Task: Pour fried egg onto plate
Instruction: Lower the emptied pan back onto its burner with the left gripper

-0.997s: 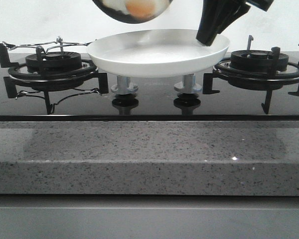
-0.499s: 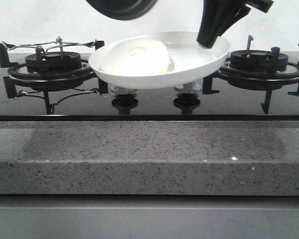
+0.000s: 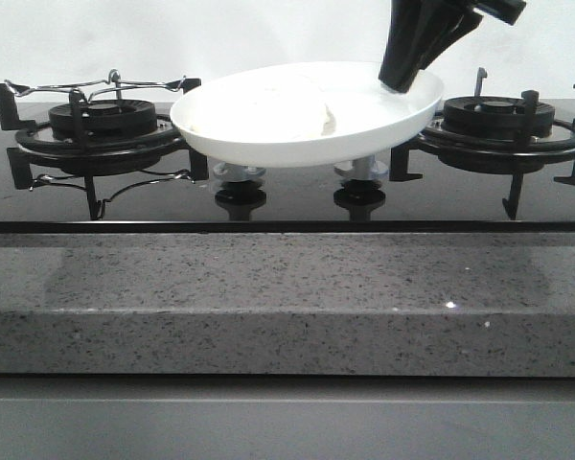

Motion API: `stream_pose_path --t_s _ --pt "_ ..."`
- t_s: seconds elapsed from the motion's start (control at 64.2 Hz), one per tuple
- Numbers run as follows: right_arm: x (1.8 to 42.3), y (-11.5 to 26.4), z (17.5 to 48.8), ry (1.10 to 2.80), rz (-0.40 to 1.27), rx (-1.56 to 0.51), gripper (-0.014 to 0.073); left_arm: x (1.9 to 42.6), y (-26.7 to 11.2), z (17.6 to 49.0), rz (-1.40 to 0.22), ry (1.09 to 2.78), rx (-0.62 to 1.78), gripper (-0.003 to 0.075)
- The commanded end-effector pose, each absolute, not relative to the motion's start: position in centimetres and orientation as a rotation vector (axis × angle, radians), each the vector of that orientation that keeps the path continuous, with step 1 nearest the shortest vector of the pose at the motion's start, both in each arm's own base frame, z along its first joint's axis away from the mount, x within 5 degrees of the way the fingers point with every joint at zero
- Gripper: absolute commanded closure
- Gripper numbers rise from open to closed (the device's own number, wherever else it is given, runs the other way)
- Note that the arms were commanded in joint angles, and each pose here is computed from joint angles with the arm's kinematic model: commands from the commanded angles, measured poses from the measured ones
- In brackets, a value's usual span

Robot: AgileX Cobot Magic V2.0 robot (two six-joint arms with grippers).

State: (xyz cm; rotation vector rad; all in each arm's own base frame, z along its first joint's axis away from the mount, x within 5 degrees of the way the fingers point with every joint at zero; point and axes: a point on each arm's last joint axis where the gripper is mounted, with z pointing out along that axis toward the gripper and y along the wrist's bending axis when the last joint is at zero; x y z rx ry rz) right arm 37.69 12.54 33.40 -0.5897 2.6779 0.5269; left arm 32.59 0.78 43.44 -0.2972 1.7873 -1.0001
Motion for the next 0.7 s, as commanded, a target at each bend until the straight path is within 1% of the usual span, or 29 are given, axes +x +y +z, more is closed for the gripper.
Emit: stream_pose_path --t_s 0.0,0.062,0.156,0.358,0.686 --pt "36.7 12.6 36.6 2.563 0.571 -0.577 0.0662 33.0 2.6 44.6 -1.265 1.652 -0.365 0.0739" --pt "36.7 12.6 36.6 2.563 0.571 -0.577 0.0662 34.0 4.0 43.4 -1.339 1.644 -0.411 0.0739" --pt "36.7 12.6 36.6 2.563 0.571 -0.577 0.0662 35.3 5.5 41.6 -1.381 1.658 -0.464 0.0739" --pt "36.7 12.6 36.6 2.563 0.571 -0.577 0.0662 37.6 6.7 38.1 -1.409 1.707 -0.554 0.0739" --pt "36.7 12.6 36.6 2.563 0.571 -0.577 0.0662 39.6 7.5 34.5 -1.394 1.78 -0.633 0.0739"
